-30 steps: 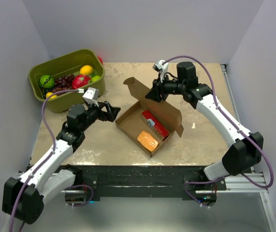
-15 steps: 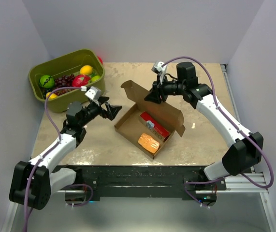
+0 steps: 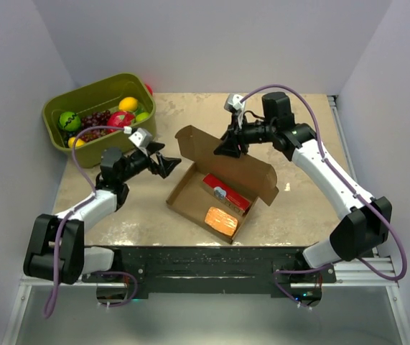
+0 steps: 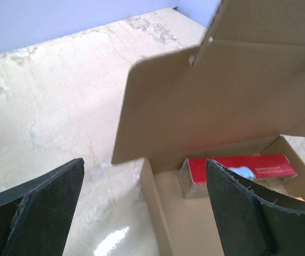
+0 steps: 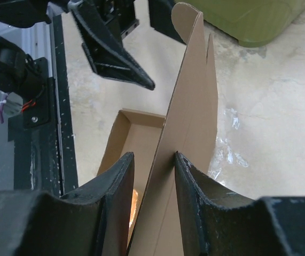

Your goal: Fold the paper box

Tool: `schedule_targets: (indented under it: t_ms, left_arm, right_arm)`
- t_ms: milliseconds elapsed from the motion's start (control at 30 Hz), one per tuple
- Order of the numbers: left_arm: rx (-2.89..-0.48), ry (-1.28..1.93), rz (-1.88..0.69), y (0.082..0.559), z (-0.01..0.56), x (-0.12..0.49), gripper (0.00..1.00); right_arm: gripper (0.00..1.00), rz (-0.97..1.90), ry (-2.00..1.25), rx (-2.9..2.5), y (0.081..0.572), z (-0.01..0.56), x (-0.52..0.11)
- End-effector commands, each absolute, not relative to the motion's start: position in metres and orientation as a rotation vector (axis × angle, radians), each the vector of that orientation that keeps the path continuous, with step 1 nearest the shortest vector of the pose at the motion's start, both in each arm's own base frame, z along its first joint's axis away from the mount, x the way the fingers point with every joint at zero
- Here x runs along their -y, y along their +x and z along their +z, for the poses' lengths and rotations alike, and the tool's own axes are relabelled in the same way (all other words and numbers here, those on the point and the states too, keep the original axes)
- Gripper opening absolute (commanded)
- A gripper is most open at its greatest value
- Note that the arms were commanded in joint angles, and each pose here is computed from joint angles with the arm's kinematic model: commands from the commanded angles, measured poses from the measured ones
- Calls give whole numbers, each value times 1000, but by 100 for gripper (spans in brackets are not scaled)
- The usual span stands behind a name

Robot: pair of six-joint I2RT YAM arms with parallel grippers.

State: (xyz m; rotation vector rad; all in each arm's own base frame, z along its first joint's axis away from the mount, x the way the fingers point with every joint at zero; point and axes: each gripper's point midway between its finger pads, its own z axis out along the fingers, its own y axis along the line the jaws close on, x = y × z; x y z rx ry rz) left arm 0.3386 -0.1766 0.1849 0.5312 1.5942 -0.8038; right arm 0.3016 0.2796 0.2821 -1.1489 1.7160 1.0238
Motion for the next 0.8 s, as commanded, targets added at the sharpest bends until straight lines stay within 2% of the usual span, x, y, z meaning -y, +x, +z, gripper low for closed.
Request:
schedule_targets:
  t_ms: [0,267,467,567,600,700,767]
  left_arm:
    - [-1419,638,-773,359,225,183,100]
    - [-1409,687,-879,370,220,197,100]
    - [-1400,698,-963,371,216,206,94]
    - [-1409,696,-1001,368,212,208,85]
    - [-1408,696,-1011,366,211,209,76]
    - [-1386,686,-1021,361,216,212,59]
    - [-1390,688,-1021,361,216,214,54]
  right_arm:
    - [0,1076,-1213,-1602,291,309,-288]
    - [0,1075,-1218,-1634,296,302,-288]
    - [0,1071,-1221,-1649,300,298,-289]
    - [0,1065,-1218,-1654,301,297,-289]
    - [0,1062,-1215,-1653,302,298,-289]
    - [0,1051,-1203,-1656,305,298,-289]
    - [0,1034,-1190,-1659,309,299,-289]
